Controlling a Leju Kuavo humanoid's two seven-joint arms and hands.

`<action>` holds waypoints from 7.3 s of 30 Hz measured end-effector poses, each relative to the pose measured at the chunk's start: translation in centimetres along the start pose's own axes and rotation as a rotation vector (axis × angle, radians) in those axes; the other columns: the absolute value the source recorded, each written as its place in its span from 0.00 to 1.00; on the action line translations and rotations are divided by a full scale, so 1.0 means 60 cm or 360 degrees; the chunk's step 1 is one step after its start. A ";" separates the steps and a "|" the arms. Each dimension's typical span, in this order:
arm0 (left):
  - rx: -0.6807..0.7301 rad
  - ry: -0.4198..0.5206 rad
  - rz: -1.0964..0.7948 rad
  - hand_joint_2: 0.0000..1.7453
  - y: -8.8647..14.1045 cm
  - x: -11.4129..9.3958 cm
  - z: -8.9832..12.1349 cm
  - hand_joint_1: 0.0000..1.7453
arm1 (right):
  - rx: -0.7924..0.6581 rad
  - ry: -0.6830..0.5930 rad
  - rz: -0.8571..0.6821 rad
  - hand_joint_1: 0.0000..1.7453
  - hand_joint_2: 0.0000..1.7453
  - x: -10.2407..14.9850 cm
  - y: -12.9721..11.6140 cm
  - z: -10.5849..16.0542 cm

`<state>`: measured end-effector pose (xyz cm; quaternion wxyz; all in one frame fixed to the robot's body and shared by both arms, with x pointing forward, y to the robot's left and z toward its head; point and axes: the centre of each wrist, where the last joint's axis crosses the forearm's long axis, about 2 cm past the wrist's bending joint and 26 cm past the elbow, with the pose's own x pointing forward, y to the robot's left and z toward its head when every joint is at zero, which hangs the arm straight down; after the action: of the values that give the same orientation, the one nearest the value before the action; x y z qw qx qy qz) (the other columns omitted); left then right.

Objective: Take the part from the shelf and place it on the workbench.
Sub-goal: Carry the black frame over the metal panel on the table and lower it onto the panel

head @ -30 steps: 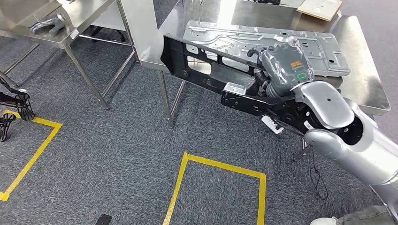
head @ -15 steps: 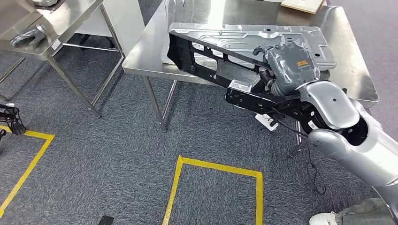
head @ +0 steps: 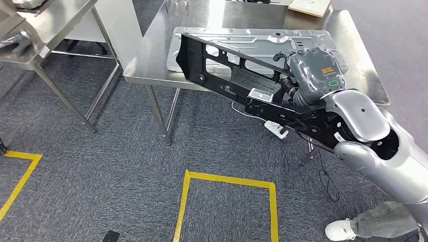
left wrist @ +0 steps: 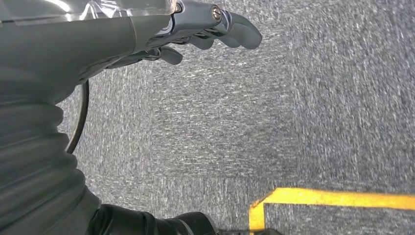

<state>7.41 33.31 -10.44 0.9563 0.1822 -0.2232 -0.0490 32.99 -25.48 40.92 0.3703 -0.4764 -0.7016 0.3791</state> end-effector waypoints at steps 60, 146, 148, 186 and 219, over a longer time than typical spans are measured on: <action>0.0018 0.0010 -0.0021 1.00 0.004 0.002 -0.002 0.00 | 0.0152 -0.0048 0.0319 1.00 1.00 -0.007 0.011 0.014; -0.0049 -0.0064 -0.0108 1.00 0.001 0.010 -0.003 0.00 | -0.0157 -0.0518 0.0867 1.00 1.00 -0.035 0.089 0.025; -0.0051 -0.0063 -0.0108 1.00 0.001 0.010 -0.003 0.00 | -0.0157 -0.0519 0.0895 1.00 1.00 -0.033 0.089 0.023; -0.0072 -0.0045 -0.0127 1.00 0.000 0.003 -0.001 0.00 | -0.0153 -0.0384 0.1018 1.00 1.00 -0.059 0.063 0.020; -0.0049 -0.0040 -0.0122 1.00 0.000 0.004 -0.001 0.00 | -0.0137 -0.0362 0.0996 1.00 1.00 -0.069 0.069 0.028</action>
<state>7.63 33.31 -10.40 0.9535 0.1753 -0.2273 -0.0914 34.22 -28.65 35.87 0.1349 -0.6387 -0.5734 0.4951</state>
